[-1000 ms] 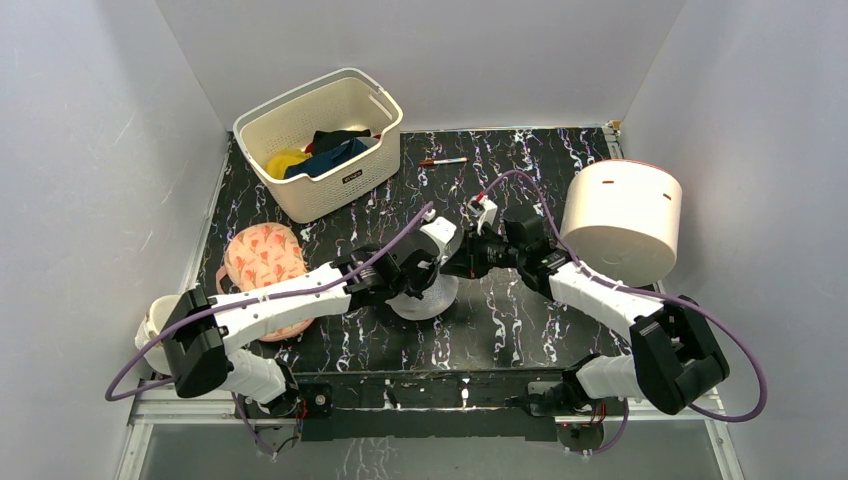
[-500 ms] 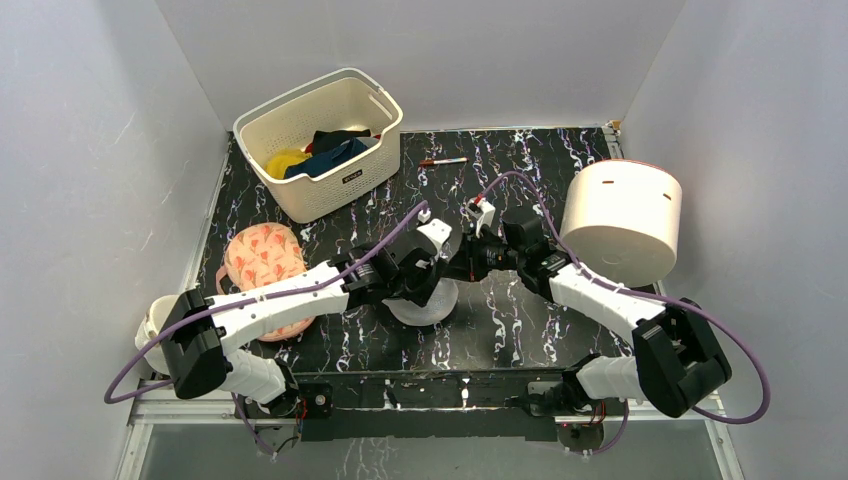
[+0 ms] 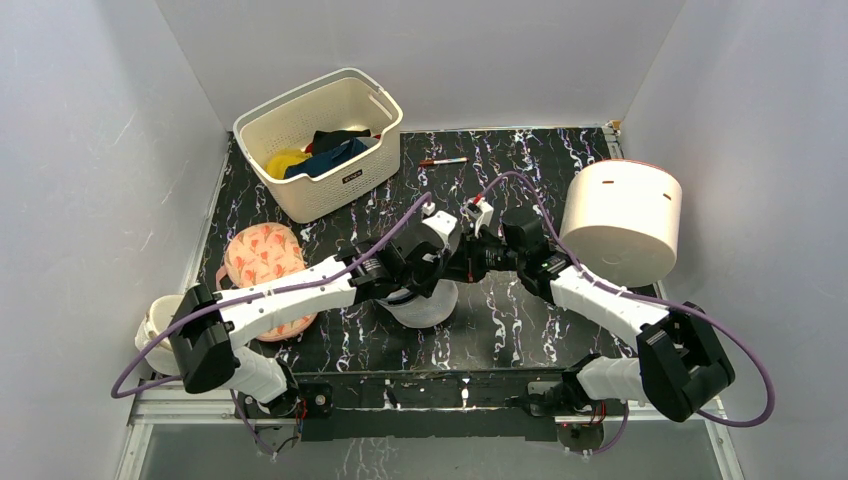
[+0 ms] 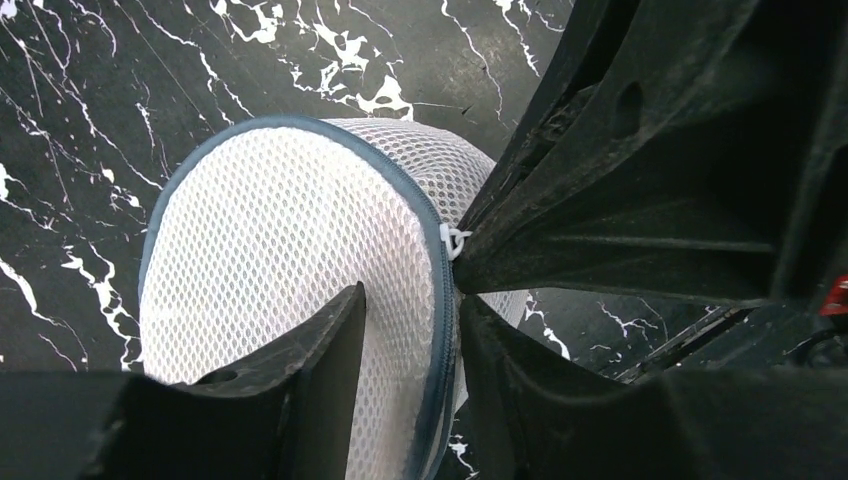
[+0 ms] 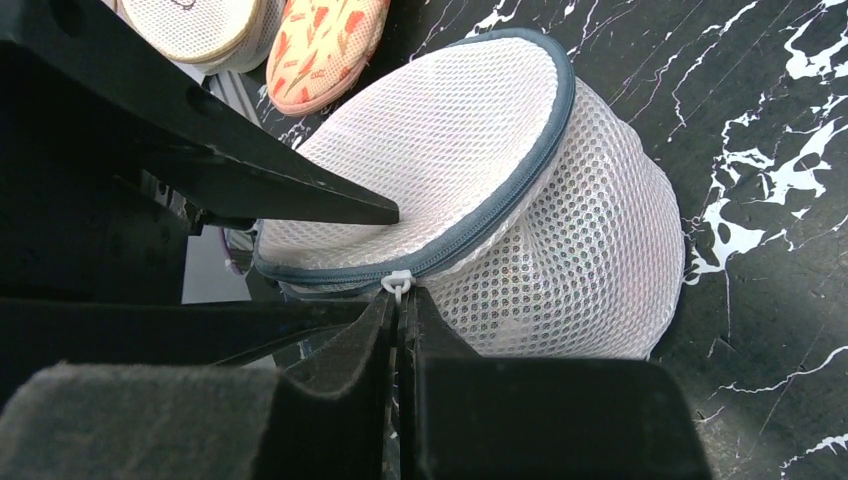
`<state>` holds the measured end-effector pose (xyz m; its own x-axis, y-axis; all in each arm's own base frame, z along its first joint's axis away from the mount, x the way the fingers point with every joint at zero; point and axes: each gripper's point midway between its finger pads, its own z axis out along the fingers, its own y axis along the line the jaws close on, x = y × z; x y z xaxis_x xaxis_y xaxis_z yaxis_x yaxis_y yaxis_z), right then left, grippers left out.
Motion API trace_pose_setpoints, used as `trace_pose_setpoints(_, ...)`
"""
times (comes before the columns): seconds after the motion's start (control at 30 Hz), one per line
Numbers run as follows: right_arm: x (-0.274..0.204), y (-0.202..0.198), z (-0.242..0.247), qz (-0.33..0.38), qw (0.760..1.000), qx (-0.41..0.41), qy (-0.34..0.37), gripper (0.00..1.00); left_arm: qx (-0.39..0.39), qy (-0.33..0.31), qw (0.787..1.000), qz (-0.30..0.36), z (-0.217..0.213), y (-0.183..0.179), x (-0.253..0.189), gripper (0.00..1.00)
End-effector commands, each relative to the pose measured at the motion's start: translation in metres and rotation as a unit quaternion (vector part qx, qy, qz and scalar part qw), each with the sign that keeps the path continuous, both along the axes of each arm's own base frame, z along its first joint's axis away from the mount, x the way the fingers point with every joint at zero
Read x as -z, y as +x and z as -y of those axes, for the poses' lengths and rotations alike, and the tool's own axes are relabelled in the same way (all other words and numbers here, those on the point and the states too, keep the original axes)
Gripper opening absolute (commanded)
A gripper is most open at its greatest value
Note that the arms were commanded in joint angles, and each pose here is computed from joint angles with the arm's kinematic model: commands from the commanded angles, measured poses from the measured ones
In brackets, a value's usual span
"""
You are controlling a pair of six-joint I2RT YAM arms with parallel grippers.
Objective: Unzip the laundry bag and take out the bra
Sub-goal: Unzip the laundry bag at the center of the board.
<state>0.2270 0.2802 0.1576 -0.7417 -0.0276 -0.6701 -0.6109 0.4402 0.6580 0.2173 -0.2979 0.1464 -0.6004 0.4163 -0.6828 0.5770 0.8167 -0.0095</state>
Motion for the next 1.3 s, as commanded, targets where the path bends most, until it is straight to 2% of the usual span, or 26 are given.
trace_pose_setpoints(0.0,-0.032,0.002,-0.006,0.046,0.998,-0.009,0.032,0.0,-0.016,-0.005,1.0,0.012,0.0,0.007,-0.012,0.32)
trace_pose_setpoints(0.13,-0.029,0.007,-0.005,0.049,0.999,-0.003,0.018,0.0,-0.019,0.017,0.999,0.029,-0.01,0.01,-0.015,0.16)
trace_pose_setpoints(0.33,-0.036,0.019,-0.005,0.064,0.998,0.019,0.017,0.0,-0.037,0.057,0.996,0.051,-0.031,0.015,-0.017,0.0)
trace_pose_setpoints(0.63,-0.016,0.055,0.025,0.066,0.994,0.084,-0.026,0.0,-0.03,0.054,0.996,0.069,-0.048,0.009,-0.031,0.0)
trace_pose_setpoints(0.77,-0.014,0.056,0.026,0.071,0.994,0.071,-0.04,0.0,-0.001,0.048,0.996,0.074,-0.051,0.002,-0.035,0.0)
trace_pose_setpoints(0.87,-0.023,0.048,0.019,0.074,0.996,0.045,-0.018,0.0,0.006,0.055,0.996,0.069,-0.053,0.0,-0.031,0.0)
trace_pose_setpoints(1.0,-0.032,0.036,0.008,0.067,0.997,0.025,0.012,0.0,-0.006,0.059,0.996,0.064,-0.046,0.005,-0.028,0.26)
trace_pose_setpoints(1.07,-0.036,0.031,0.003,0.067,0.997,0.019,0.02,0.0,0.001,0.046,0.997,0.057,-0.037,0.005,-0.03,0.37)
trace_pose_setpoints(1.17,-0.04,0.025,-0.003,0.066,0.997,0.011,0.028,0.0,0.015,0.013,0.999,0.05,-0.02,0.004,-0.038,0.59)
trace_pose_setpoints(1.27,-0.042,0.023,-0.005,0.065,0.997,0.007,0.03,0.0,0.014,-0.016,0.999,0.047,-0.007,0.005,-0.045,0.72)
